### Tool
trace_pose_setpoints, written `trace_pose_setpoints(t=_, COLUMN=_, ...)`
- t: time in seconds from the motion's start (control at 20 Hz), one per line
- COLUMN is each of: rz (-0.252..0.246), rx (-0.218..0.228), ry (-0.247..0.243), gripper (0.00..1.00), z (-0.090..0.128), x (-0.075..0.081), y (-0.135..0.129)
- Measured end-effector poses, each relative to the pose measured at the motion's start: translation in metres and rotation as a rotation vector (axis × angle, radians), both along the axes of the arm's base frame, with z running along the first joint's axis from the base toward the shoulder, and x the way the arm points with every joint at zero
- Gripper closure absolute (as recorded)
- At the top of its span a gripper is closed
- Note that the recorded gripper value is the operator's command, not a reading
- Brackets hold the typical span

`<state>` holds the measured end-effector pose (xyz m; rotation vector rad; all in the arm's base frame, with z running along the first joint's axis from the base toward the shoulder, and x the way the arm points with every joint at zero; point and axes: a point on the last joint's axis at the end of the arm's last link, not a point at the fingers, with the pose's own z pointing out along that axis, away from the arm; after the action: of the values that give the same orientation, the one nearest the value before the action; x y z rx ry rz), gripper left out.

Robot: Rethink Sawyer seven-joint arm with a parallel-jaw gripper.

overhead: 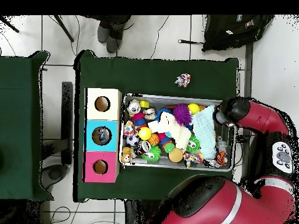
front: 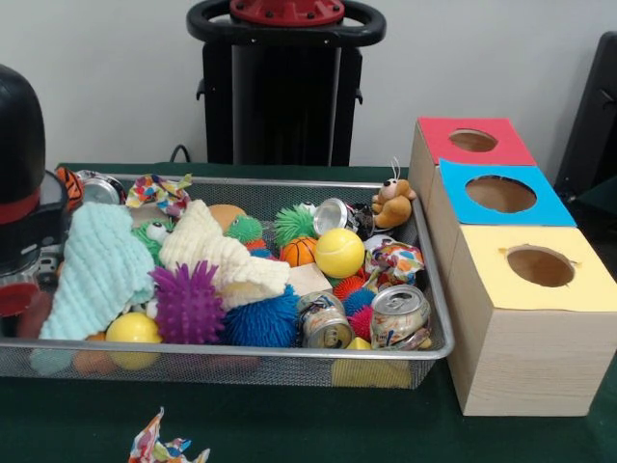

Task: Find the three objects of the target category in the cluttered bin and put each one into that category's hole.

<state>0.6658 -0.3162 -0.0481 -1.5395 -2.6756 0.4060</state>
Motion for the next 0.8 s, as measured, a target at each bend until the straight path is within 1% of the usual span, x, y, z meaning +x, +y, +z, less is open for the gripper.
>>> trace_pose_setpoints(t=0.1, rz=0.003, rx=0.0, ry=0.003, gripper=1.0, z=-0.007, x=-0.003, y=0.001)
trace_pose_setpoints(t=0.15, rz=0.005, rx=-0.007, ry=0.007, gripper=1.0, z=-0.016, x=-0.009, y=-0.002)
trace_pose_setpoints(t=0.3, rz=0.005, rx=-0.012, ry=0.008, gripper=1.0, z=-0.022, x=-0.014, y=-0.004)
trace_pose_setpoints(t=0.45, rz=0.005, rx=-0.013, ry=0.01, gripper=1.0, z=-0.019, x=-0.016, y=-0.003)
trace_pose_setpoints(t=0.65, rz=-0.005, rx=-0.021, ry=0.03, gripper=1.0, z=-0.011, x=-0.028, y=-0.008)
trace_pose_setpoints(t=0.8, rz=-0.009, rx=-0.021, ry=0.038, gripper=1.0, z=-0.006, x=-0.033, y=-0.009)
